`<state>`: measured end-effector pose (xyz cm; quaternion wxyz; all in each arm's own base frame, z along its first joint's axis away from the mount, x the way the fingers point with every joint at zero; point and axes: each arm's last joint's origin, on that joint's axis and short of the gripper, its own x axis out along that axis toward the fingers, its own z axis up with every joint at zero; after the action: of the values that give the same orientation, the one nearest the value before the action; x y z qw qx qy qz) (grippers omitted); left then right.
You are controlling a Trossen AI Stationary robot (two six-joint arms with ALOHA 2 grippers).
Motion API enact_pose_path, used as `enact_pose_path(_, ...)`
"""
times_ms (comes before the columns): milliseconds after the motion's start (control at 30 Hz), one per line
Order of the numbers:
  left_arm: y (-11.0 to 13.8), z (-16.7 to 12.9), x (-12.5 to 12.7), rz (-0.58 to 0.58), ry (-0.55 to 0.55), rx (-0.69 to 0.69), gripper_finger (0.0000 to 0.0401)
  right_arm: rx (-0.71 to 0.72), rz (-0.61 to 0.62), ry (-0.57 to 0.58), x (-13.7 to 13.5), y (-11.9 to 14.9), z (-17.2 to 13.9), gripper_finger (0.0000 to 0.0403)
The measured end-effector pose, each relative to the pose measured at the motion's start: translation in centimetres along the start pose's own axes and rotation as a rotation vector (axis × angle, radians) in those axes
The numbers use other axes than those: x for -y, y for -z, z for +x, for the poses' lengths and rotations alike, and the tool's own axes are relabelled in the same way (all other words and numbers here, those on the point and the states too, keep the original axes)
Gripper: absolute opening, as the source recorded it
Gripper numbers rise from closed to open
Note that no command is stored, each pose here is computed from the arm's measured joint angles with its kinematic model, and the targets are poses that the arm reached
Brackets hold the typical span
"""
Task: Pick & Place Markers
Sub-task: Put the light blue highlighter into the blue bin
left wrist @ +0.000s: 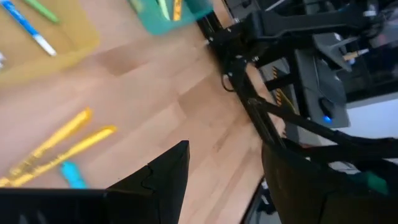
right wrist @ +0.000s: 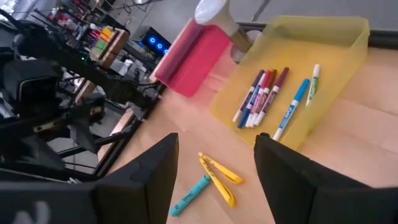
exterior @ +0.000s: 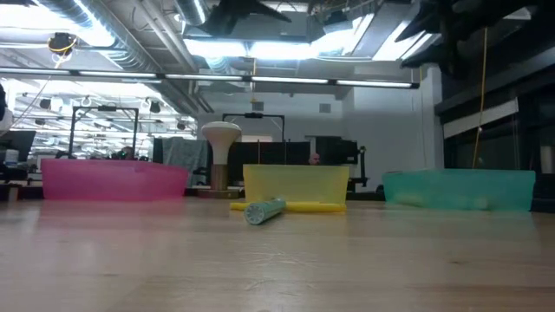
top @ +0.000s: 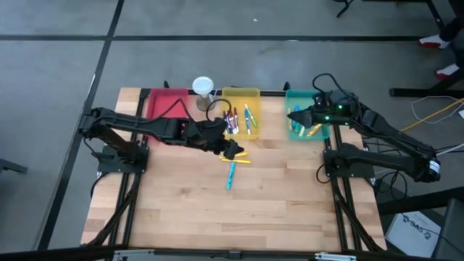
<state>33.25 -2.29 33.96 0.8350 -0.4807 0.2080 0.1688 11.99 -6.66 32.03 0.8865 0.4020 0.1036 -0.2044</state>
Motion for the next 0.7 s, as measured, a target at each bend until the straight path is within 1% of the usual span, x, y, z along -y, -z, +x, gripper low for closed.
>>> enact_pose_path(100, 0.3, 0.2, 0.9, -0.019, 0.068, 0.025, 0.0194, 0.010, -0.009, -0.009, -0.1, 0.0, -0.3, 0.0205)
enact_pose_path(300, 1.3, 1.4, 1.7, -0.062, 0.137, 0.027, 0.0193, 0.013, -0.012, -0.011, -0.1, 0.0, -0.4, 0.0205)
enact_pose_path(367, 1.6, 1.9, 2.2, -0.084, 0.186, 0.035, 0.0193, 0.013, -0.015, -0.011, -0.1, 0.0, -0.4, 0.0205)
enact_pose_path(467, 2.1, 2.4, 2.5, -0.107, 0.210, 0.028, 0.0193, 0.012, -0.015, -0.012, -0.1, 0.0, -0.4, 0.0205)
enact_pose_path(600, 2.8, 2.8, 2.5, -0.133, 0.196, 0.007, 0.0193, 0.007, -0.030, -0.016, -0.1, 0.0, -0.4, 0.0205)
enact_pose_path(700, 3.3, 3.4, 2.1, -0.146, 0.154, -0.012, 0.0193, 0.007, -0.037, -0.016, -0.1, 0.1, -0.4, 0.0205)
